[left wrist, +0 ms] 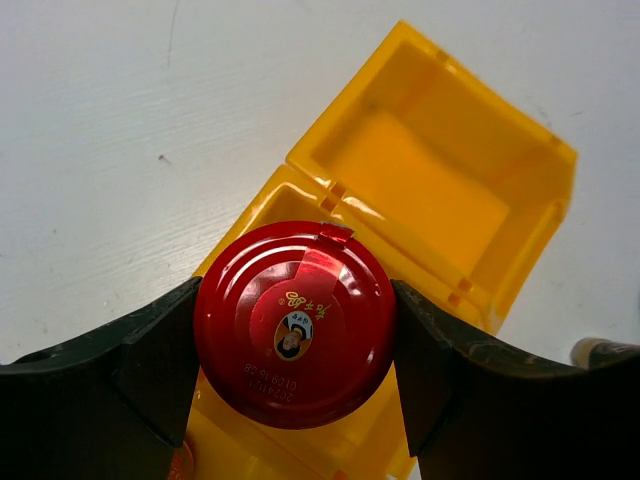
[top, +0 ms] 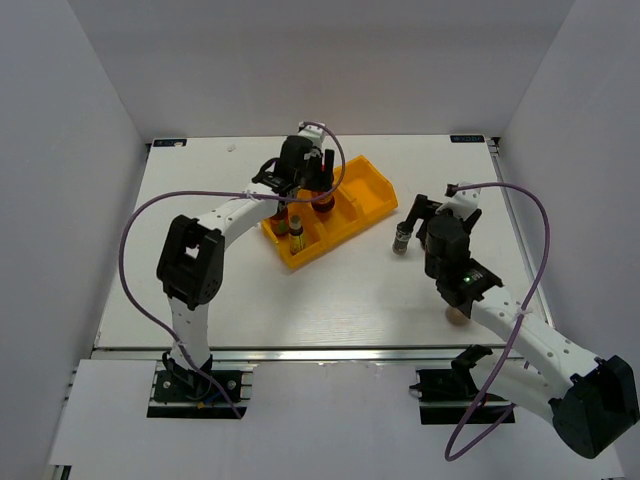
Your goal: Organize the condiment bottles
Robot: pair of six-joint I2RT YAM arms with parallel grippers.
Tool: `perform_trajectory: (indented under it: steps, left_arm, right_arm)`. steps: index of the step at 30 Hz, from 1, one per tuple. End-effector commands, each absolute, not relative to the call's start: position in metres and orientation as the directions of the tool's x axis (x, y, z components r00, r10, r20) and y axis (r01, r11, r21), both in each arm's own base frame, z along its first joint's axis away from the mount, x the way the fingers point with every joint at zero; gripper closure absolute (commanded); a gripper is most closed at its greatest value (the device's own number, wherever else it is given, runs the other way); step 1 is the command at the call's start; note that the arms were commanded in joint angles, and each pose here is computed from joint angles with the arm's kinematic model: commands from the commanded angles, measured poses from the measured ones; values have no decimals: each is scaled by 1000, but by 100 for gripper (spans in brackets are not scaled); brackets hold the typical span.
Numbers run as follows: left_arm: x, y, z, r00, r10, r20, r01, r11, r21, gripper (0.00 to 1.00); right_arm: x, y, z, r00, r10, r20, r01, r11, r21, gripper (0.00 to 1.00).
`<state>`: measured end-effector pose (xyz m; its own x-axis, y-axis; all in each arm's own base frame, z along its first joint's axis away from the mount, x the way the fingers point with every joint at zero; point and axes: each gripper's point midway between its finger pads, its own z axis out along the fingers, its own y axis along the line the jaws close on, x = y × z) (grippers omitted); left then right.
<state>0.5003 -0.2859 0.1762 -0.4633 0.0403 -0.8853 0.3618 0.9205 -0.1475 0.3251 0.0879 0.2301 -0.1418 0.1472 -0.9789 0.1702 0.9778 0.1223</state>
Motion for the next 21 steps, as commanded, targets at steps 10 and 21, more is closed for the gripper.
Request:
perform_trajectory:
  steps: [10,21]
  left_arm:
    - [526,-293,236,-251,6,-968,328,941,-79,85]
    - [536,-290,216,-270,28,-962,275,960,-49,70]
  right_arm:
    - [330,77,233,-123,188,-974,193,968,163,11]
    - [329,70,234,-122,181,-976,213,965,152,11]
